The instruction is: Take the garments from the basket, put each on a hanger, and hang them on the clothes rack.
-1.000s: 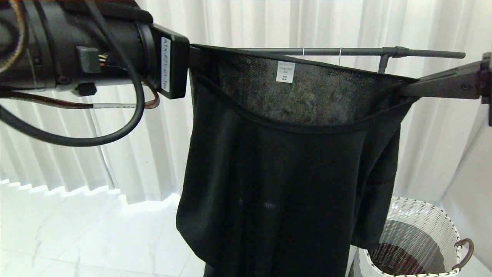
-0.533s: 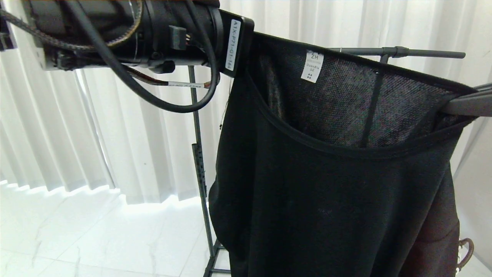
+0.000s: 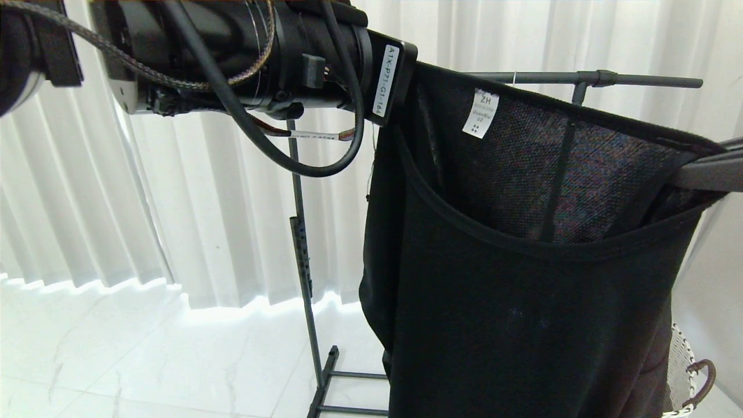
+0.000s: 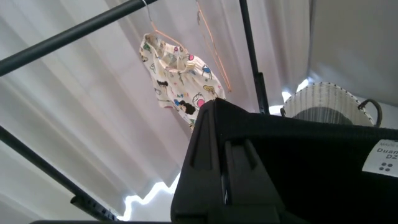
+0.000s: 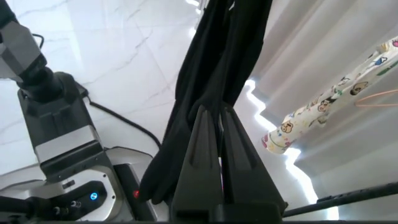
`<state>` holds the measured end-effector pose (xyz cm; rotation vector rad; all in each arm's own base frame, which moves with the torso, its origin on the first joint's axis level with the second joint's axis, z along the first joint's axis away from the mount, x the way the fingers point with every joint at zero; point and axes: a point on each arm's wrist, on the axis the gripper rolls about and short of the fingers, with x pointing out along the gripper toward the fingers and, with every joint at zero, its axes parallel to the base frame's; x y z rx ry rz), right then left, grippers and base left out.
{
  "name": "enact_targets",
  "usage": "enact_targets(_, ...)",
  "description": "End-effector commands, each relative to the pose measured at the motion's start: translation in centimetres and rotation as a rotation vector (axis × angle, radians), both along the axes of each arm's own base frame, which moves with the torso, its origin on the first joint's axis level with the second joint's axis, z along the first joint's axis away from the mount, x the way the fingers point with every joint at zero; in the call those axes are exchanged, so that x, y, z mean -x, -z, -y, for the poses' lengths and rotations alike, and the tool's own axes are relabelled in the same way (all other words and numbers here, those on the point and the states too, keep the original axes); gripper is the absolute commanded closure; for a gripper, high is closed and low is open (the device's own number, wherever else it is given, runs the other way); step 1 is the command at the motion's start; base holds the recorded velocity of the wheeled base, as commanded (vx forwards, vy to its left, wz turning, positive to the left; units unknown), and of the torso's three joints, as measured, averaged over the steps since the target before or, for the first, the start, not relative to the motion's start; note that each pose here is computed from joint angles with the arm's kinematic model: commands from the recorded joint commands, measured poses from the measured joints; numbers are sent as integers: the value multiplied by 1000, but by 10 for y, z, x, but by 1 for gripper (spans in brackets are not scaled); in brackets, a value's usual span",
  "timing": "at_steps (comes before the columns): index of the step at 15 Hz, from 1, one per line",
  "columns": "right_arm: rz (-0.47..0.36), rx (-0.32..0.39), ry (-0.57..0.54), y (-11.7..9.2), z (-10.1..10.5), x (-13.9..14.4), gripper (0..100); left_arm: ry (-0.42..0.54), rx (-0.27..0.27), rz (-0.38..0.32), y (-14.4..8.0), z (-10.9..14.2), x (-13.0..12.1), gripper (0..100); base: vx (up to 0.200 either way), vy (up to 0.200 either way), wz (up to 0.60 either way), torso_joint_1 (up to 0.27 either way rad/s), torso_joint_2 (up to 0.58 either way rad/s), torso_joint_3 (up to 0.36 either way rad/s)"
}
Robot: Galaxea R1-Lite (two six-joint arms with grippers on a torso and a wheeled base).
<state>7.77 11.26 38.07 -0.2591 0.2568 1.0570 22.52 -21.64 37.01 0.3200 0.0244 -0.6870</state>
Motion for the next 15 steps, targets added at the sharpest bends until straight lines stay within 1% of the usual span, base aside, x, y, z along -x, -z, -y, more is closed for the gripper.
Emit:
enact_targets(1,-2,4,-1,1,-1,-1,100,-2,-2,-1,1,0,0,100,0,0,0,0,0,0)
enact_targets(3,4,8,18,1,-1,-2,100,-6,-8,-3,1,-6,5,100,0,0,0,0,0,0)
enact_targets(5,24,23,99,4,-3,-8,100,-3,-25,-18,5,-22,22,100,0,0,0,0,0,0)
enact_targets(6,37,14,144,6,-6,-15,100,4,-36,-29,8,-36,36,100,0,0,0,0,0,0)
enact_targets(8,71,-27,218,8,-12,-37,100,36,-58,-57,18,-57,60,100,0,0,0,0,0,0)
enact_targets(9,84,-47,233,6,-15,-43,100,41,-64,-64,19,-62,66,100,0,0,0,0,0,0)
enact_targets(10,108,-78,250,4,-23,-54,100,53,-71,-70,20,-70,78,100,0,0,0,0,0,0)
enact_targets(11,118,-90,260,5,-30,-64,100,57,-73,-72,18,-75,84,100,0,0,0,0,0,0)
enact_targets(13,139,-119,259,7,-43,-77,100,99,-65,-63,15,-79,99,100,0,0,0,0,0,0)
enact_targets(14,140,-120,262,7,-43,-78,100,100,-65,-63,15,-79,99,100,0,0,0,0,0,0)
enact_targets(15,155,-143,251,7,-52,-87,100,162,-61,-52,13,-77,113,100,0,0,0,0,0,0)
